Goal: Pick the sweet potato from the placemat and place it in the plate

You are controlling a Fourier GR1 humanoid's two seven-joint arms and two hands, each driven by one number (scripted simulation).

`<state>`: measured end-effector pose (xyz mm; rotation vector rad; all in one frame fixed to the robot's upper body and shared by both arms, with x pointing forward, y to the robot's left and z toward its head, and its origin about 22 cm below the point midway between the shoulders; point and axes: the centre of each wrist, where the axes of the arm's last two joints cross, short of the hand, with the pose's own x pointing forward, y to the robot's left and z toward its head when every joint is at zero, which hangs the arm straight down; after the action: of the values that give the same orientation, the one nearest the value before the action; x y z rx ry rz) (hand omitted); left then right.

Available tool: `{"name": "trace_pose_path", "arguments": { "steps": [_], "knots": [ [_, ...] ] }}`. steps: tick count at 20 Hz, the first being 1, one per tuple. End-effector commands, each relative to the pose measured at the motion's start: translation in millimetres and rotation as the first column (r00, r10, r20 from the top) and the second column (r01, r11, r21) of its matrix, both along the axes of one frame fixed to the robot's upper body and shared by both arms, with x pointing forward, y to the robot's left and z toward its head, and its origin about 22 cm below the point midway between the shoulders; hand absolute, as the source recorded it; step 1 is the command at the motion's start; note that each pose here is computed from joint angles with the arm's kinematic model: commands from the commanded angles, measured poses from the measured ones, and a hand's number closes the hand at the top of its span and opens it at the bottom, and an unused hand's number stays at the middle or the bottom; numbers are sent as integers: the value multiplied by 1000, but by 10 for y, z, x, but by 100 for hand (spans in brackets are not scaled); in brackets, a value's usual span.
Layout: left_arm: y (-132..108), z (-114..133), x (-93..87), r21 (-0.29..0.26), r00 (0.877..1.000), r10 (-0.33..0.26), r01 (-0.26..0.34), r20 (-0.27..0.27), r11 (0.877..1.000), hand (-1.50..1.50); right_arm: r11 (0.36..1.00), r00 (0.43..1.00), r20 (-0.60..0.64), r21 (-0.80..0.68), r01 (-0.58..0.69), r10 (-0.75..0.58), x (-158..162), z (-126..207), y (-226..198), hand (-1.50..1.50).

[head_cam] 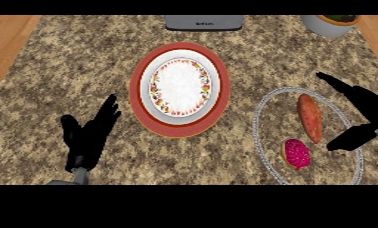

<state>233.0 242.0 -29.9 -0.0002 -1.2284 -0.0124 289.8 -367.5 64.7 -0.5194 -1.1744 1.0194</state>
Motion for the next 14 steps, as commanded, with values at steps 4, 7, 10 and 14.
{"name": "trace_pose_path", "arguments": {
  "steps": [4, 7, 10, 14],
  "knots": [
    [47, -17, -23, -1, 999, -13, 13, -33, 1000, 0, 998, 999, -19, -62, 26, -27, 340, -15, 128, -150],
    [-49, -153, -31, -9, 999, 9, -9, -34, 1000, 0, 999, 1000, -20, -46, 21, -22, 177, -292, 167, -150],
    [-149, 2, 23, 13, 999, 22, -22, -30, 1000, 0, 999, 998, -59, -54, 4, -7, 148, -446, 187, -150],
    [-84, -78, -83, 1, 999, 17, -17, -47, 1000, 0, 996, 996, -83, -82, -32, 25, 20, -364, 254, -150]
  ]
}}
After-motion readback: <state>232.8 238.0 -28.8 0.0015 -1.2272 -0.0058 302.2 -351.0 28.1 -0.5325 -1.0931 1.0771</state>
